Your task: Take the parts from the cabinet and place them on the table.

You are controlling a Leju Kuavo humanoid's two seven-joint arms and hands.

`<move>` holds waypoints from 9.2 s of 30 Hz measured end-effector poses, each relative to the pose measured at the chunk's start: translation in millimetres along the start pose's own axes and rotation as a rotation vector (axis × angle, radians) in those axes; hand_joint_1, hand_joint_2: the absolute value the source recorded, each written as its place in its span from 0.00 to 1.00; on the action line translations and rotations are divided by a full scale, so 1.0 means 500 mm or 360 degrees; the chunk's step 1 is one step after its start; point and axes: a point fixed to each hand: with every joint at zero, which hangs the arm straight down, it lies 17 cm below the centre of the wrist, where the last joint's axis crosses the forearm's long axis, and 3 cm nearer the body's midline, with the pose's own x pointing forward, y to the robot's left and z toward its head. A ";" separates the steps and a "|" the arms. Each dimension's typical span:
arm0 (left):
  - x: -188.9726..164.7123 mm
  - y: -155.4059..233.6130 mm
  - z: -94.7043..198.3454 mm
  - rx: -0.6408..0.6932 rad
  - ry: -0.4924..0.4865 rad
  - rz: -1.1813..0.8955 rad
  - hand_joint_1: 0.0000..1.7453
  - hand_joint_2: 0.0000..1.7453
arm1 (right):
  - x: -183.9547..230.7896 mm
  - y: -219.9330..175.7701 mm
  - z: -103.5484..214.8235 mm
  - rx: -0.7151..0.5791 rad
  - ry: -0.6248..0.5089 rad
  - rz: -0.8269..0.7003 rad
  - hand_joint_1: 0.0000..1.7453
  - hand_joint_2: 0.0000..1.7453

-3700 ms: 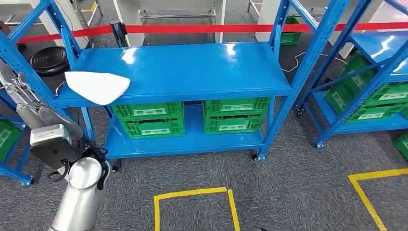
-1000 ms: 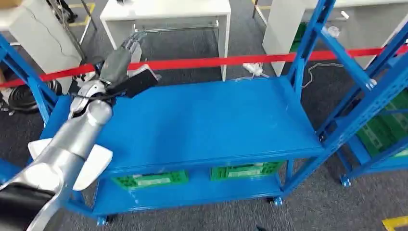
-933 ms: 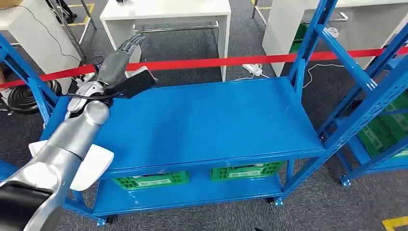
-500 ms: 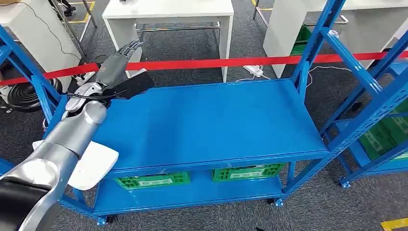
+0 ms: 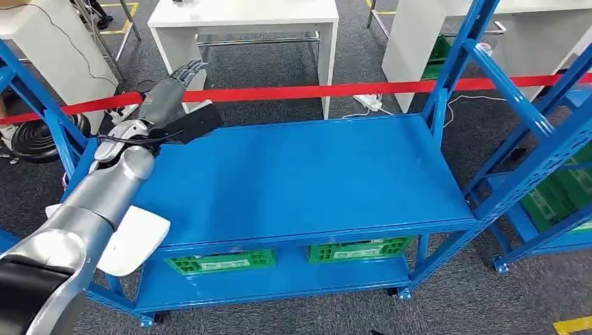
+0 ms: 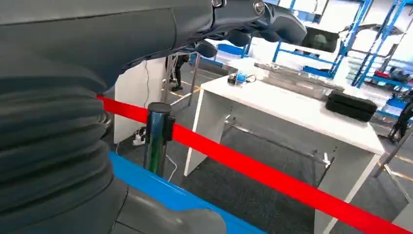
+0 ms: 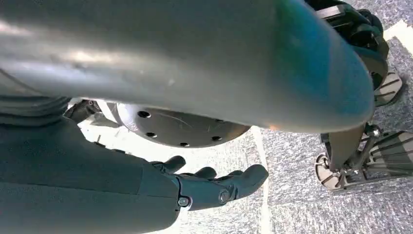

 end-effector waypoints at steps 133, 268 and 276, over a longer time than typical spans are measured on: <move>-0.505 -0.133 0.653 -0.1194 0.0693 -0.0027 1.00 1.00 | -0.040 -0.004 -0.007 -0.0085 0.0034 0.0335 0.00 0.00; -0.208 0.042 0.205 -0.0018 -0.0052 -0.0879 1.00 1.00 | -0.031 -0.015 -0.007 -0.0167 0.0027 0.0251 0.00 0.00; 0.074 0.151 0.174 0.0484 -0.0506 -0.0941 1.00 1.00 | -0.023 -0.034 -0.007 -0.0168 0.0023 0.0274 0.00 0.00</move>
